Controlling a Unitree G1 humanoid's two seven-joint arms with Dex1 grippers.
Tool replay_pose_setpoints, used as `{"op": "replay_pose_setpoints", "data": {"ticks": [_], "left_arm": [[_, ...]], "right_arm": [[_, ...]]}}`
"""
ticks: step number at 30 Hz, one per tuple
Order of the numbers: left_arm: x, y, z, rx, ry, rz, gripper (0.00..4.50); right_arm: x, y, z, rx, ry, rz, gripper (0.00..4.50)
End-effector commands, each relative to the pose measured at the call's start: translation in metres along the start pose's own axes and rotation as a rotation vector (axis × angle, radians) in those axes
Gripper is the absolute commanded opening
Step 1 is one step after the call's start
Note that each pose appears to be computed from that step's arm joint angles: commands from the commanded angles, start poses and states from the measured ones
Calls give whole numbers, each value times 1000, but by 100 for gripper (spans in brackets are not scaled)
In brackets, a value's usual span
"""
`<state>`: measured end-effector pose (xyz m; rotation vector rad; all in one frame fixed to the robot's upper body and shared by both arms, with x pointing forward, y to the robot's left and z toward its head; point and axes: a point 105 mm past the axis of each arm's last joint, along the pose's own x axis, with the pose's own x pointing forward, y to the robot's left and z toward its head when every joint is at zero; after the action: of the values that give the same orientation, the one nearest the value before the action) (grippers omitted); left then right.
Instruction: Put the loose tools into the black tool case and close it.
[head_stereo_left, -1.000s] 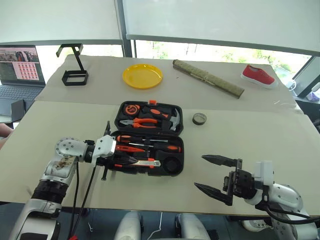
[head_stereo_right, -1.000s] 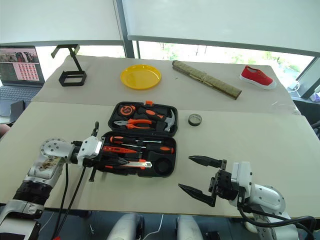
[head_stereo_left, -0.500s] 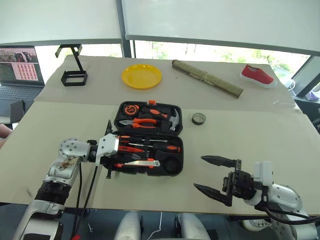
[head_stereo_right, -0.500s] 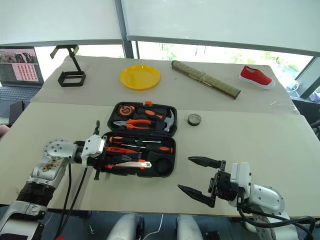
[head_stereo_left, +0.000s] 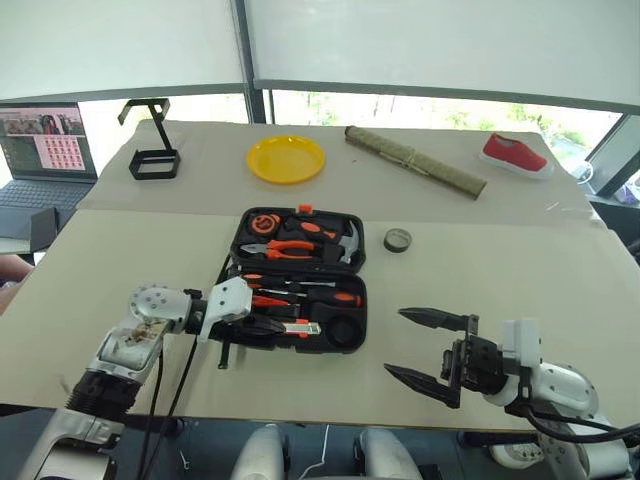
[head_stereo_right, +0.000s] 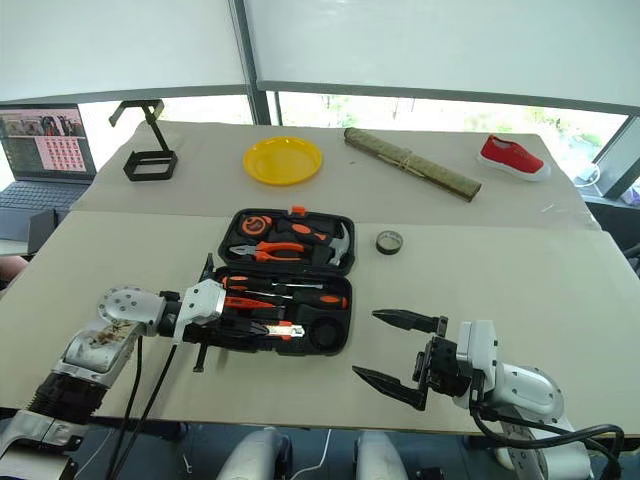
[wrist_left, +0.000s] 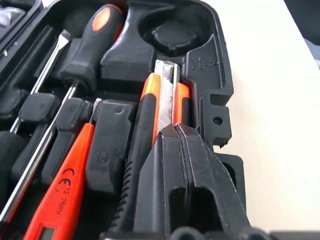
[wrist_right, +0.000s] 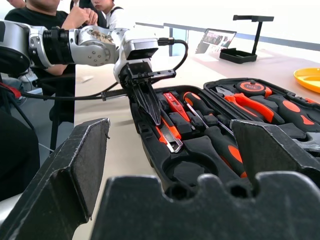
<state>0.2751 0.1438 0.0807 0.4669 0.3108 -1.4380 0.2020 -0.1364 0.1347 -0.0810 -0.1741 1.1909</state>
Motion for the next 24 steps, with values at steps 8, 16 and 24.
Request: {"op": "replay_pose_setpoints", "data": {"ticks": [8,16,24], "left_arm": [[-4,-5,8,76,-207,15,4],[-9,9,4,141,-134,99,4],[4,7,-14,83,-42,83,4]], "right_arm": [[-4,0,10,-18,-2,-17,450],[-1,-2,8,-19,-9,-6,450],[1,-3,9,-22,-10,3,450]]}}
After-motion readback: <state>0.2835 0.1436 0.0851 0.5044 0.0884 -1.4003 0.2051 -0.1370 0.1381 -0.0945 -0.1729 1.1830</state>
